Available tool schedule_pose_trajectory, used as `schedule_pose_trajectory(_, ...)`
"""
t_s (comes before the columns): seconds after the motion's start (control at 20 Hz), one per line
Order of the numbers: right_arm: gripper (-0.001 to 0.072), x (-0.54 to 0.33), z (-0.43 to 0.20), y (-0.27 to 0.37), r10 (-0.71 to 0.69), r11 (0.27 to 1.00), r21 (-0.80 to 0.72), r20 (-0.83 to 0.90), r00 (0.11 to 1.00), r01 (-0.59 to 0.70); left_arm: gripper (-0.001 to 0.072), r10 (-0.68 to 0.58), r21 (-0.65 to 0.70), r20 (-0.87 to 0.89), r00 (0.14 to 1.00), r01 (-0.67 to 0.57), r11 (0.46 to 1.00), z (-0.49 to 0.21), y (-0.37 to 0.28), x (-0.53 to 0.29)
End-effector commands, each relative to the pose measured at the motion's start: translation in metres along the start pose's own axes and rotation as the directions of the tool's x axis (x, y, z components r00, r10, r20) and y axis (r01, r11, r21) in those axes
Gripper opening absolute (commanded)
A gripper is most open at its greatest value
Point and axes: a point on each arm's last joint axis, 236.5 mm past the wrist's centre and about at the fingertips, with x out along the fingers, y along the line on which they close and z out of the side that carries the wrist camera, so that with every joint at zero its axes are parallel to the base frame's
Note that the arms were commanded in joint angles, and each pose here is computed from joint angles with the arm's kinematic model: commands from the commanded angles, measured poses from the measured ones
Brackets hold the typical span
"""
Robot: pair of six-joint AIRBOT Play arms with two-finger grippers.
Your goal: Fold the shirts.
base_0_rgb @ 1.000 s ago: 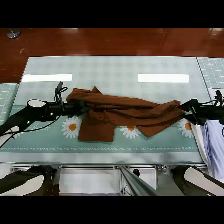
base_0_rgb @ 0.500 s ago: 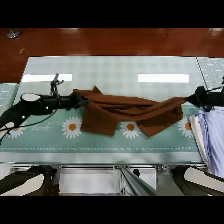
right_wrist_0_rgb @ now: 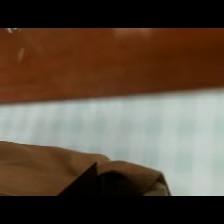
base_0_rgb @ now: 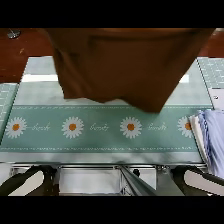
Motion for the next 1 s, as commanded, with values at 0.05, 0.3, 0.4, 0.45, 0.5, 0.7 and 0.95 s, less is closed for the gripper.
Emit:
schedule_pose_trajectory(0.05,0.0019,-0.115,0.065,0.098,0.038,0.978,-0.209,0.277,0.960,0.021,0.0017,0.177,0.304,0.219,0.959,-0.240,0.922,0.101,-0.068,-0.096)
schedule_pose_trajectory(0.3,0.0019,-0.219,0.028,0.107,-0.173,0.925,-0.260,0.361,0.917,0.276,0.0017,0.377,0.417,0.390,0.840,-0.526,0.741,0.117,-0.118,-0.193)
schedule_pose_trajectory(0.4,0.0019,-0.245,0.013,0.110,-0.218,0.911,-0.251,0.378,0.900,0.326,0.0017,0.460,0.434,0.427,0.779,-0.622,0.652,0.110,-0.127,-0.227)
schedule_pose_trajectory(0.45,0.0019,-0.257,0.006,0.115,-0.223,0.906,-0.255,0.392,0.893,0.338,0.0017,0.483,0.430,0.435,0.760,-0.646,0.630,0.104,-0.133,-0.240)
schedule_pose_trajectory(0.5,0.0019,-0.267,0.001,0.121,-0.219,0.905,-0.258,0.402,0.889,0.339,0.0017,0.480,0.443,0.438,0.760,-0.647,0.621,0.097,-0.144,-0.250)
schedule_pose_trajectory(0.7,0.0019,-0.278,-0.041,0.111,-0.303,0.901,-0.225,0.288,0.909,0.372,0.0017,0.415,0.488,0.411,0.812,-0.580,0.652,0.065,-0.168,-0.271)
schedule_pose_trajectory(0.95,0.0019,-0.242,-0.067,0.090,-0.312,0.925,-0.184,0.131,0.941,0.333,0.0017,0.644,0.468,0.213,0.735,-0.655,0.593,0.015,-0.059,-0.245)
